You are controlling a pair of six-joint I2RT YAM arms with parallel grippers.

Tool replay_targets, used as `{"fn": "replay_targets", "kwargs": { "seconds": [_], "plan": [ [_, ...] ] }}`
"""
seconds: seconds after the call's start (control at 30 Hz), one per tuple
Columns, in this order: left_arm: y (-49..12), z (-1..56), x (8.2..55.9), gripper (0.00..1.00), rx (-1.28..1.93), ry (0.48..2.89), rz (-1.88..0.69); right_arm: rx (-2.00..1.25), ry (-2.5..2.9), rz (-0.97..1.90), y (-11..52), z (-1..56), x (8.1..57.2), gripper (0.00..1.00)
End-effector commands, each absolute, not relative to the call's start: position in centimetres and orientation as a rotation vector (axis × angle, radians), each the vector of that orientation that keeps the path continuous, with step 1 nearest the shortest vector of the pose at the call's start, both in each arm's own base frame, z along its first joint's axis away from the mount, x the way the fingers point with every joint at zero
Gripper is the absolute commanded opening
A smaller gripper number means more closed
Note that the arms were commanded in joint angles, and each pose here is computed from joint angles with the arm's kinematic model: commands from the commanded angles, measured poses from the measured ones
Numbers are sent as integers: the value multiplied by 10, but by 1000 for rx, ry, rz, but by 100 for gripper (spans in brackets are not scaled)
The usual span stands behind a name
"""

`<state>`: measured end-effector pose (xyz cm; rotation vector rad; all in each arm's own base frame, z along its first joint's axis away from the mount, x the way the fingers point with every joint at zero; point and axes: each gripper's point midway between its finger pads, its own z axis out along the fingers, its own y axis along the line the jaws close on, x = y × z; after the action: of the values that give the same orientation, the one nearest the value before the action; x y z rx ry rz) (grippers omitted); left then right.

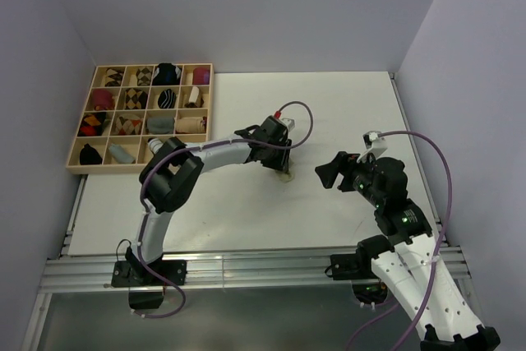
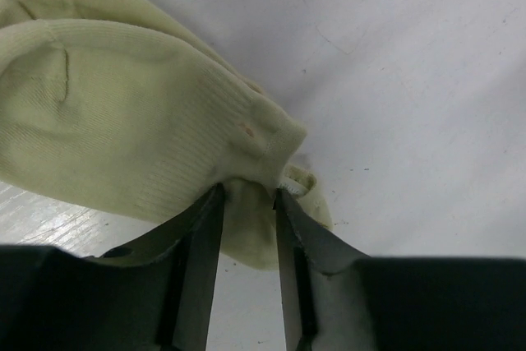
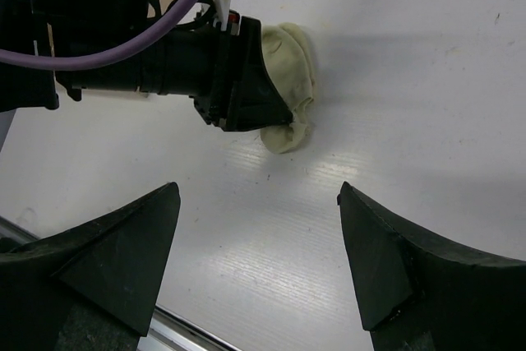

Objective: Roll the socks
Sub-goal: Roll the sock at the center of the board.

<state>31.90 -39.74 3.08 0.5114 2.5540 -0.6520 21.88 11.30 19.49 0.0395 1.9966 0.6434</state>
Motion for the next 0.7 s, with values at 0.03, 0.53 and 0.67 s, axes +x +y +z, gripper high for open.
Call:
{"fn": "replay_targets", "kwargs": {
  "seconds": [0.03,0.53,0.67],
  "plan": [
    [-406,63,331,44,511,2443,-673,27,1960,631,112,200,222,85],
    [-386,89,314,65,1062,1993,-308,41,1940,585,104,203,224,85],
    [-389,76,303,66,1158,1983,-314,41,1935,595,106,203,225,85]
  ]
}}
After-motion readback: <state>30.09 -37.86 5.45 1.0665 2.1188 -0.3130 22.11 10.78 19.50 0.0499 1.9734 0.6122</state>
